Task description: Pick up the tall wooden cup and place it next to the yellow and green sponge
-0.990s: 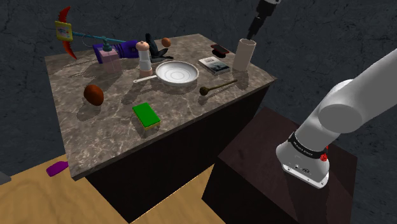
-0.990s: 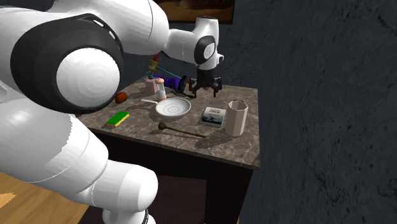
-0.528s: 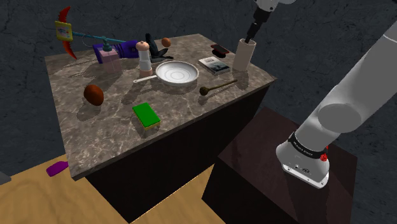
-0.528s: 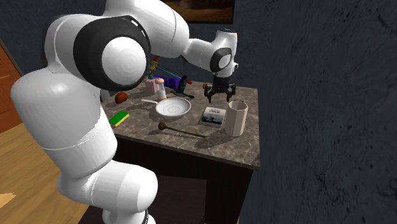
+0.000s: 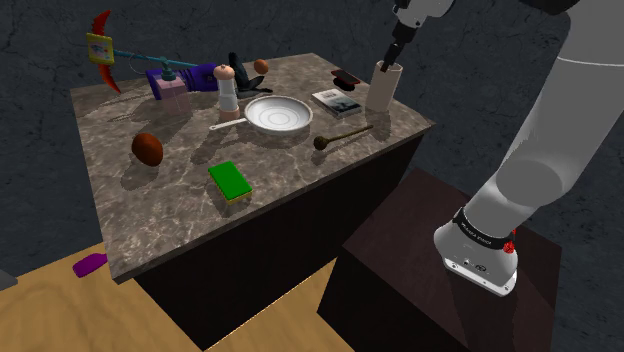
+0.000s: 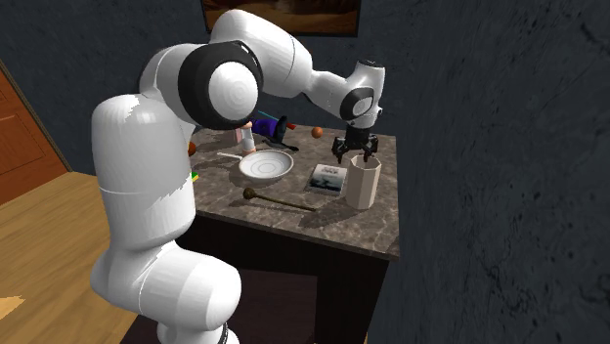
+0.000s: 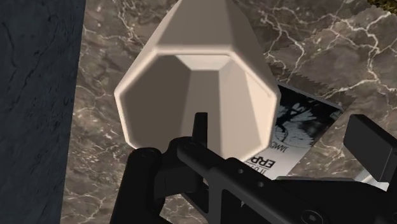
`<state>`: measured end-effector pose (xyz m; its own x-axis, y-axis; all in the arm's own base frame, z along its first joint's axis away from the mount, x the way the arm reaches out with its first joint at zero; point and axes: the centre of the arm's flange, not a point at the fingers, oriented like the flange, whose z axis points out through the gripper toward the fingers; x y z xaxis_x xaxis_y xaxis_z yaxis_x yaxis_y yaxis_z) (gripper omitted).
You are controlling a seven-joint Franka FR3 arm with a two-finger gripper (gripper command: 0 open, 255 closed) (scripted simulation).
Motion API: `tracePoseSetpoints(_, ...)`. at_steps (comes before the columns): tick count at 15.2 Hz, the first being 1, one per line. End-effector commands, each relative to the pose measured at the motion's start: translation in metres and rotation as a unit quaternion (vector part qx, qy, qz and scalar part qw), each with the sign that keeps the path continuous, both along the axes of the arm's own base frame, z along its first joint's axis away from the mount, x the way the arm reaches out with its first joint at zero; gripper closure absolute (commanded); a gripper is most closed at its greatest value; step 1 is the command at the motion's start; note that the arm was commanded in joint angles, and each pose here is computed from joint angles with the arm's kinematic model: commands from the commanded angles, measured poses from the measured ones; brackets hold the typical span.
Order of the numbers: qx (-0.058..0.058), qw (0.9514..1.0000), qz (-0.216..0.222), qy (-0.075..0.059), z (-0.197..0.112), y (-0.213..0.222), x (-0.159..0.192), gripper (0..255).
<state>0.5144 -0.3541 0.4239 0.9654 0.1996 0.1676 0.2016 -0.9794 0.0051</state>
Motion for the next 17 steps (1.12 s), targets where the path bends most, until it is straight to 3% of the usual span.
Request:
tracePoseSetpoints(1,0.000,1.0000,0.000,0.000,-0.011,-0.002,0.002,0)
tracePoseSetpoints(5,0.000,1.0000,0.000,0.000,-0.034,-0.001,0.006,0)
tracePoseSetpoints(13,0.000,1.0000,0.000,0.000,-0.034,-0.001,0.006,0)
tracePoseSetpoints(14,0.000,1.0000,0.000,0.000,-0.034,-0.001,0.006,255)
tracePoseSetpoints(17,0.000,1.0000,0.000,0.000,-0.034,-0.001,0.006,255)
